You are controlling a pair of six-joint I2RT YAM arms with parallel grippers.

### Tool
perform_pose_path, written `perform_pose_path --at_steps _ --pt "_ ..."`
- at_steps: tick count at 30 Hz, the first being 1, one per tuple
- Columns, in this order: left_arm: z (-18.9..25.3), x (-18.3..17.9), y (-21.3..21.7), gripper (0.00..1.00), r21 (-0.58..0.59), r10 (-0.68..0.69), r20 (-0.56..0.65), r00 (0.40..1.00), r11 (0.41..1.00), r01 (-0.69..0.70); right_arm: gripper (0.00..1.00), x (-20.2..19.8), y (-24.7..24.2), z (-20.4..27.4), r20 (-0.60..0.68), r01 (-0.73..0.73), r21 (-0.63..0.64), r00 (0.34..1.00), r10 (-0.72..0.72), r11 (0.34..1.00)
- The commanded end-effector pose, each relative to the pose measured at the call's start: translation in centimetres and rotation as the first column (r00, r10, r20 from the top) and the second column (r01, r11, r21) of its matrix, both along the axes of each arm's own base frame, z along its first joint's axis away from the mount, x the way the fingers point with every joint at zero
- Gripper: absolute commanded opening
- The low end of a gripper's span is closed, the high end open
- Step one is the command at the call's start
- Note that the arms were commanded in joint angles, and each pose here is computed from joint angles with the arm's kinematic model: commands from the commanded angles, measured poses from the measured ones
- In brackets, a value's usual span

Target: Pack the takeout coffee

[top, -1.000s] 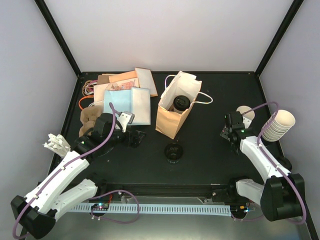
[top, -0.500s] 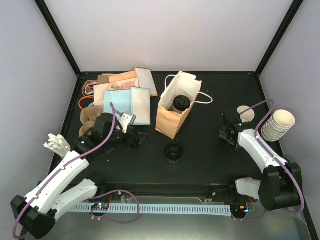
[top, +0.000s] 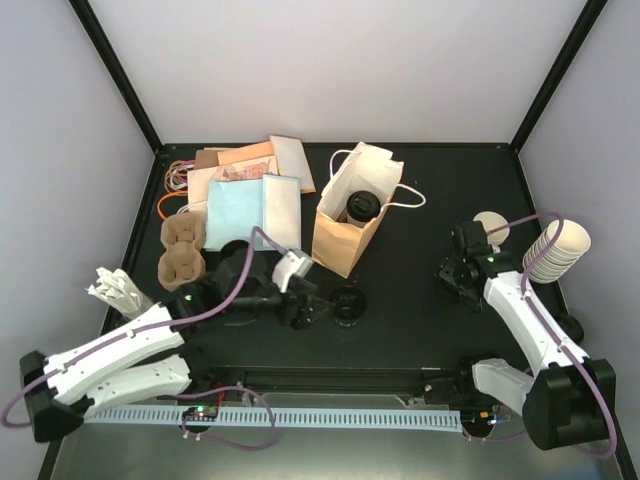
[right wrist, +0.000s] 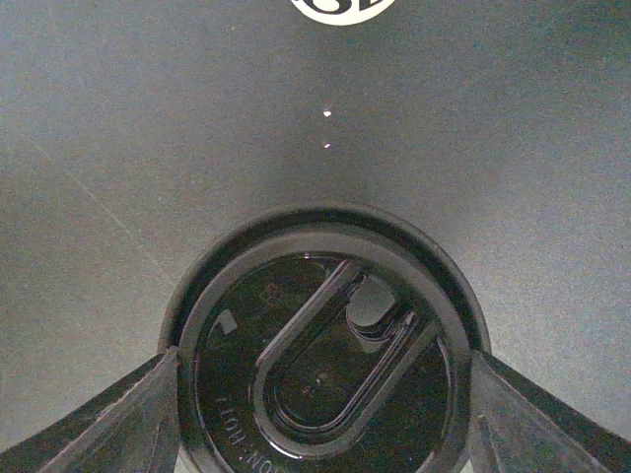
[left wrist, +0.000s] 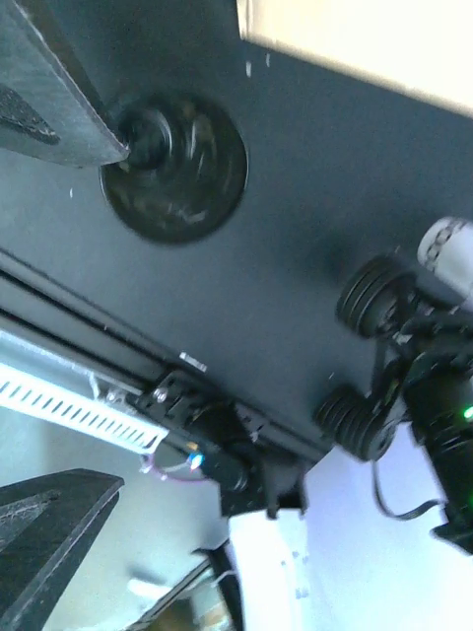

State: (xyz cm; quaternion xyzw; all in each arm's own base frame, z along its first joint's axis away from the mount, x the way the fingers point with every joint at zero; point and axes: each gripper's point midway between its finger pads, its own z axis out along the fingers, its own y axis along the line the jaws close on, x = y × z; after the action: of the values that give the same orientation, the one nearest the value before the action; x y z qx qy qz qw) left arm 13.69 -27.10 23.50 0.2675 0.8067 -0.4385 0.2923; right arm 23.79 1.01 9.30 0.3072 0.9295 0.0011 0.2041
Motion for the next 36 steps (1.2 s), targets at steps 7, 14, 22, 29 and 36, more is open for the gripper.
perform_pose_path --at_steps 7,14,22,29,36 --pt "2.6 -2.7 -13.2 0.71 -0.056 -0.180 -0.045 0.983 0.983 0.177 0.71 -1.7 -0.6 2.7 0.091 0.081 0.045 0.992 -0.085 0.996" --pt "1.3 -0.3 -20.0 0.62 -0.048 -0.159 -0.107 0.981 0.987 0.154 0.71 -2.4 -0.9 3.8 0.120 0.125 0.081 0.984 -0.135 0.989" --pt "-2.4 2.0 -23.7 0.48 0.002 -0.168 -0.191 0.967 0.985 0.171 0.71 -2.2 -0.6 4.9 0.158 0.142 0.142 0.974 -0.164 0.980" --pt "-3.4 3.0 -23.0 0.53 0.065 -0.162 -0.186 0.969 0.982 0.177 0.70 -2.1 -0.7 5.3 0.162 0.134 0.134 0.974 -0.155 0.982" --pt "-4.0 5.1 -22.7 0.52 0.067 -0.146 -0.198 0.969 0.984 0.162 0.70 -2.2 -0.1 5.6 0.174 0.139 0.192 0.969 -0.173 0.971"
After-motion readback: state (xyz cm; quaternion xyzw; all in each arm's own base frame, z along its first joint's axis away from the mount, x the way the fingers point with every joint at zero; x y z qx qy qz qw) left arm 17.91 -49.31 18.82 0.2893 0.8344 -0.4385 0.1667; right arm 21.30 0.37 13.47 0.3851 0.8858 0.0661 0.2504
